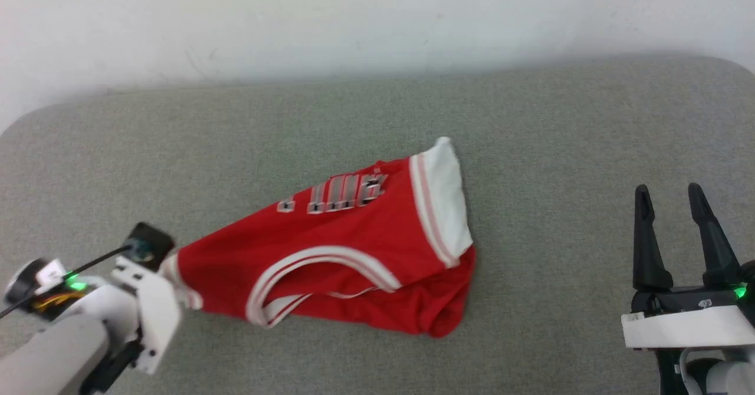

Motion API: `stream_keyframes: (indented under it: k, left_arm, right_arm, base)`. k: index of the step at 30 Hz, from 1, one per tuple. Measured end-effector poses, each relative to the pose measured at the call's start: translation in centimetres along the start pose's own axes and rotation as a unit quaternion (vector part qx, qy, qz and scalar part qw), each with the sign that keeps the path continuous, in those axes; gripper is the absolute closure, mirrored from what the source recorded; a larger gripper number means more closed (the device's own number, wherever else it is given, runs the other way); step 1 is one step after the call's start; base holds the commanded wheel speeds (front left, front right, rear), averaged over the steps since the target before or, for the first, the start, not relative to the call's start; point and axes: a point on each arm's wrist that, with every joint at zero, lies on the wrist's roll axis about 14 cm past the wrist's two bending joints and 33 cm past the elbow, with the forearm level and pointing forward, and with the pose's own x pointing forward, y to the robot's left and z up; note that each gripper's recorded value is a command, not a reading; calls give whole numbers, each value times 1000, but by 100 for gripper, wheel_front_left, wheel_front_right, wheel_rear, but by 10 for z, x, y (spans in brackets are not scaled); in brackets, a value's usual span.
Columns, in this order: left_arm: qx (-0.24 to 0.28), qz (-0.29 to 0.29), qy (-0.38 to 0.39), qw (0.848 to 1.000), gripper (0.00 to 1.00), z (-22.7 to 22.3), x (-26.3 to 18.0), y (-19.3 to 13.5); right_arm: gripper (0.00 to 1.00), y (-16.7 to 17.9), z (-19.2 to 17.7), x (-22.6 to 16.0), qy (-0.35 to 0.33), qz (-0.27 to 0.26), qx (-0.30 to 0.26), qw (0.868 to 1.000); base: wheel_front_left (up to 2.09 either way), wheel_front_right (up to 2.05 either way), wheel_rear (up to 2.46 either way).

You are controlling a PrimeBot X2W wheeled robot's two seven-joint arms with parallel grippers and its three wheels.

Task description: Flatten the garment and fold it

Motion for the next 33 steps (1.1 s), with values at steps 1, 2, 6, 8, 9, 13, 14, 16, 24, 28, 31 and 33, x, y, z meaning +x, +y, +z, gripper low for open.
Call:
stream_keyframes:
  k: [1,2,6,8,9,13,14,16,24,28,31,33]
  left_arm:
    - [0,11,16,1000,100,-11,-1,8]
    - [-8,18,28,999,100,-20,-1,12]
    - [-46,13,73,996,100,-52,1,6]
    - [-62,10,78,995,93,-61,4,-1]
    - [-70,9,77,995,0,-63,5,-4]
    - [-100,15,4,995,0,-38,9,-9]
    - [-104,20,-21,994,0,-29,7,-8]
    - [-118,44,-78,989,0,-9,1,1]
    - [-157,173,-271,934,0,41,-54,42]
    - [-176,236,-309,904,0,46,-80,53]
    - [-191,271,-349,877,0,56,-101,54]
    - [-198,287,-356,867,0,52,-110,51]
  right_arm:
    - [0,-1,0,0,0,-1,0,1000]
    - [0,-2,0,-1,1,-2,-1,1000]
    - [0,-5,-1,-3,4,-7,-3,1000]
    - [0,-6,-1,-4,4,-8,-3,1000]
    - [0,-6,-2,-4,5,-9,-4,1000]
    - [0,-4,2,-7,0,-5,-9,1000]
    - [0,-3,4,-7,-2,-3,-12,1000]
    - [0,-2,10,-7,-10,0,-18,1000]
    - [0,20,46,9,-68,35,-53,996]
    - [0,46,64,29,-101,82,-68,989]
    - [0,62,62,44,-99,125,-89,983]
    - [0,71,51,52,-82,158,-103,979]
  base:
    - [0,0,0]
    - [0,0,0]
    - [0,0,0]
    - [0,0,0]
    - [0,0,0]
    - [0,0,0]
    - [0,0,0]
    - [0,0,0]
    - [0,0,0]
    - [0,0,0]
    - [0,0,0]
    - [0,0,0]
